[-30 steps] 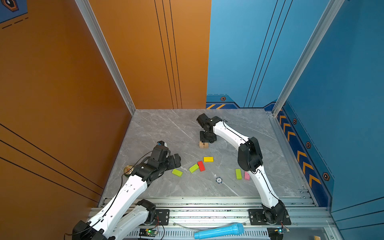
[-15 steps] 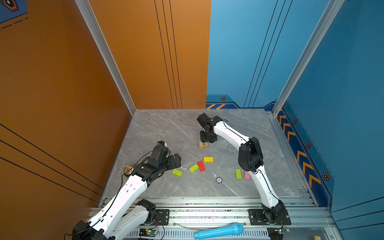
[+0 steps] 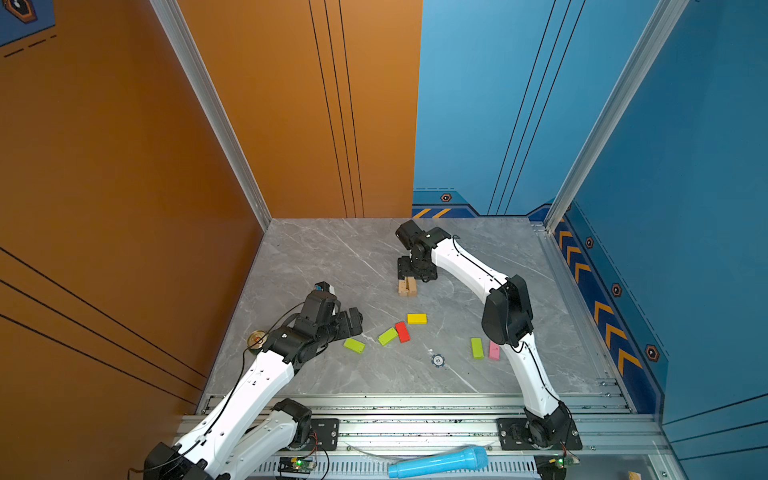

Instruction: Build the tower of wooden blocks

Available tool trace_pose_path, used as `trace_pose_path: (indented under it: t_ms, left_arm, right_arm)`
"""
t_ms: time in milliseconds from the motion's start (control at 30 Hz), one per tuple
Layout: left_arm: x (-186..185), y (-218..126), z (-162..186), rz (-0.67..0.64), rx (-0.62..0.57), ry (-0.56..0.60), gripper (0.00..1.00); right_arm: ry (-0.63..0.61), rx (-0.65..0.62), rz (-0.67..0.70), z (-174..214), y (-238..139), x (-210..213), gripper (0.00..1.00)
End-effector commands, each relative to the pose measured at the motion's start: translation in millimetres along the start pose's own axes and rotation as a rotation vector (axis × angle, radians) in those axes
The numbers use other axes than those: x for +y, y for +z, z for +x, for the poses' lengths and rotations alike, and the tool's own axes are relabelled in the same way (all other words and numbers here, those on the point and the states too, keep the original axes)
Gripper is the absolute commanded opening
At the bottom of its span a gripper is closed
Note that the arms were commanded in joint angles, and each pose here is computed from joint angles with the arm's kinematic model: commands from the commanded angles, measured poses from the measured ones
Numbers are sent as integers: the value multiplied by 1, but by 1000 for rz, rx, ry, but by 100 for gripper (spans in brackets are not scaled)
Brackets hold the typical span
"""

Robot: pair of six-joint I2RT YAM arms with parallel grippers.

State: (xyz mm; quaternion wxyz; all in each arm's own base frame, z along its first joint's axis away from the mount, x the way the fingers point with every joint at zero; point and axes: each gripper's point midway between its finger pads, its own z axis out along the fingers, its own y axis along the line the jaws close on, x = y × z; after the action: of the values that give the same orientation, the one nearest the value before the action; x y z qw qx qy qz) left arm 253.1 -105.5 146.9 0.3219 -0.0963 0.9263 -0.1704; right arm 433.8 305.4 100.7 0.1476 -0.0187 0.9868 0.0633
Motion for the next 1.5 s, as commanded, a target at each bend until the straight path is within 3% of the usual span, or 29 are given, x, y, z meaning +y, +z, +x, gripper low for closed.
trace_pose_path:
  t_ms: [0,200,500,1200,1367,1467]
  left_arm:
    - [-4,-8,-7,22,-23,11,100]
    - [-2,-9,-5,13,-22,16,100]
    - [2,-6,-3,0,-13,14,100]
    - [4,-4,-2,-3,-12,5,100]
    - [4,-5,-2,-3,-12,5,100]
    - [5,-5,-1,-2,-10,5,100]
  right_arm:
    - [-2,12,14,8,-9,1,89]
    - [3,48,25,16,9,4,92]
    - [2,76,28,20,25,8,87]
    - [9,99,42,22,39,3,65]
    - [5,98,36,22,37,4,62]
    - [0,98,29,22,36,6,65]
